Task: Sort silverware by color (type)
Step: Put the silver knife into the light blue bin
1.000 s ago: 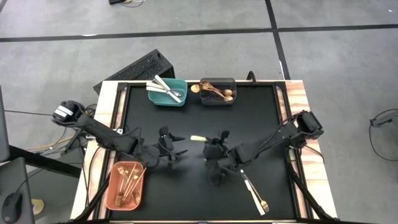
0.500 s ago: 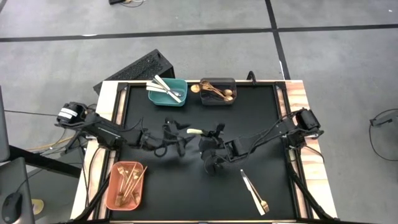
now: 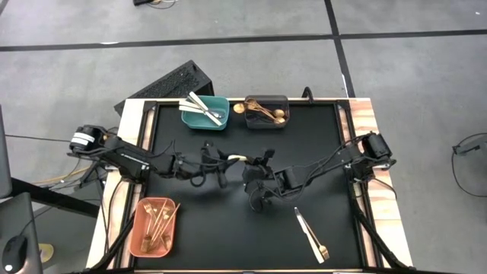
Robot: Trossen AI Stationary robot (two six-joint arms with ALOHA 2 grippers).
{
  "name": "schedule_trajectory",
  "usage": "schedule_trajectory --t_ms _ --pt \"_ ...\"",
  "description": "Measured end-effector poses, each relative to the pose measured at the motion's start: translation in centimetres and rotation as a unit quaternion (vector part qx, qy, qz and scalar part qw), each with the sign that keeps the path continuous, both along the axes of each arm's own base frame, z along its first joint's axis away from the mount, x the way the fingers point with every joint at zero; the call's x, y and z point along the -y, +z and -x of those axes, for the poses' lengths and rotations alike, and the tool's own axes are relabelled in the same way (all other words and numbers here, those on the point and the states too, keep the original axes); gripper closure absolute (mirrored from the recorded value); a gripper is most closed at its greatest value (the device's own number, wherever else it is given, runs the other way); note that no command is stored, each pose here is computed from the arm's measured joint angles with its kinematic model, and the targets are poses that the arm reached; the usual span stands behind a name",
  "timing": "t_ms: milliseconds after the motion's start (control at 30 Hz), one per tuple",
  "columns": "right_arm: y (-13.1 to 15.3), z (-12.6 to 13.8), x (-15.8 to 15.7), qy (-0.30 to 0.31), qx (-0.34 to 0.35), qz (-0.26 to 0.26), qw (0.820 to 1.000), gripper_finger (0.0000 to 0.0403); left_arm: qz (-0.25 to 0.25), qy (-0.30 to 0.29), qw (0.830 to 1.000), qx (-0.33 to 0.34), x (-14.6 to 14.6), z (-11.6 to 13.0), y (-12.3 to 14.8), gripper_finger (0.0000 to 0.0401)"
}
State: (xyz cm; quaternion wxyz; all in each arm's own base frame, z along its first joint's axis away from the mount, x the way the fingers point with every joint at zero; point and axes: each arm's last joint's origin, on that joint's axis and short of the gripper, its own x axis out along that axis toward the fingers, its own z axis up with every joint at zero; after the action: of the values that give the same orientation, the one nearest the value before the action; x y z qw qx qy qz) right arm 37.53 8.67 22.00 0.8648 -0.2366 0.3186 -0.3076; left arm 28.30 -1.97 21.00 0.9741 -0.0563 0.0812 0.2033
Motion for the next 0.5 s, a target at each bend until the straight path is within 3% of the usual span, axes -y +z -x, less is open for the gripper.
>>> schedule_trajectory --t_ms 67,267,400,500 --pt "0.0 0.0 0.0 0.000 0.002 -0.001 1.000 0.0274 -0.030 0.015 0.999 -0.015 -0.5 0.3 0.4 0.0365" --pt "1.6 0.9 -0.7 -0.016 0.042 -0.013 0.999 0.0156 -0.081 0.157 0.982 -0.074 -4.1 3.6 2.7 0.0365" --pt "2.7 1.8 -0.7 -0.029 0.064 -0.036 0.997 0.0141 -0.066 0.234 0.967 -0.078 -7.5 7.1 4.7 0.0365" --pt "3.2 2.3 -0.7 -0.033 0.069 -0.044 0.996 0.0144 -0.036 0.259 0.963 -0.059 -9.8 9.4 5.8 0.0365"
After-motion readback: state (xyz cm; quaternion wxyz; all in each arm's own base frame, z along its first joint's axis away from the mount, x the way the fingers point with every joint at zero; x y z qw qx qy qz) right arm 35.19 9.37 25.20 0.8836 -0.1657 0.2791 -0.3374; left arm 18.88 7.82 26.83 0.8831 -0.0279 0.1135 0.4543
